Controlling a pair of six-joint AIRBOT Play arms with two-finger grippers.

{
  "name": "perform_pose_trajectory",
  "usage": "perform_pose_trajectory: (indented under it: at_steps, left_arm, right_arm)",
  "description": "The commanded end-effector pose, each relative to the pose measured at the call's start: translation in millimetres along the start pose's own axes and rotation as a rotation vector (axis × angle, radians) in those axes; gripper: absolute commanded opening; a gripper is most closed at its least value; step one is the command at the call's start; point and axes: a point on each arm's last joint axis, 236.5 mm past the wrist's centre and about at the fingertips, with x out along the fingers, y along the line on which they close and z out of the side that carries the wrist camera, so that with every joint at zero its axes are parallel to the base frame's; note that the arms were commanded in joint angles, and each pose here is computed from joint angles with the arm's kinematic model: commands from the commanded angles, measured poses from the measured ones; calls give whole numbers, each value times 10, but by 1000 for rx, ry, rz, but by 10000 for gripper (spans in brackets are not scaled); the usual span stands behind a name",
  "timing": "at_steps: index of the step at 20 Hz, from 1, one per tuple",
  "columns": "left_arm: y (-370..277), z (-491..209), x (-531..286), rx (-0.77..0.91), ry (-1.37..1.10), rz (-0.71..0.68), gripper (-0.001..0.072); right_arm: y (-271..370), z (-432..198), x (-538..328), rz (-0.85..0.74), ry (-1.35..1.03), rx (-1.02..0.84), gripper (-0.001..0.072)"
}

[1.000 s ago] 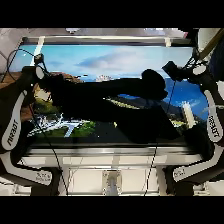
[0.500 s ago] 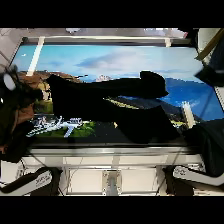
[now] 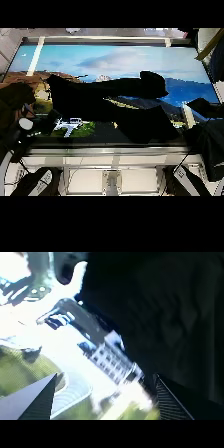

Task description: Fold the clothes and pants, and hang the long-sleeved shirts on hangers.

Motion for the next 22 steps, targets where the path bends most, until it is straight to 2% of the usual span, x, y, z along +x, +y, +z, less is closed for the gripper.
perform_pose_trajectory:
  at_steps: [1,3,9,10,11,13,14,16,17,18,20,22]
  left_arm:
    - [-72,419,-10,-180,-229,-122,697]
    - [-128,551,-24,-217,-285,-154,695]
    - [-167,197,349,-232,-190,-121,678]
    - [-172,219,383,-249,-205,-124,585]
    - [-168,276,407,-260,-235,-127,529]
    - [-137,424,430,-265,-301,-127,525]
    - [-135,481,445,-266,-320,-125,460]
    - [-177,559,490,-264,-335,-124,440]
    - [-200,589,532,-261,-334,-120,176]
    - [-228,620,562,-240,-337,-117,12]
    - [-302,703,544,-216,-349,-127,16]
    - [-347,873,379,-186,-395,-150,15]
  right_arm:
    - [71,-43,20,35,-26,3,476]
    - [67,-35,19,33,-30,2,476]
    - [67,-37,20,34,-29,3,476]
    - [67,-37,20,34,-28,3,476]
    - [68,-38,20,34,-28,3,476]
    - [69,-41,20,35,-27,3,476]
    - [71,-44,20,35,-26,3,476]
    - [76,-58,20,37,-19,3,476]
    - [89,-86,19,42,-8,2,476]
    - [94,-137,18,45,14,-1,476]
    - [18,-309,10,14,86,-19,476]
    - [-244,-464,-18,-94,155,-54,475]
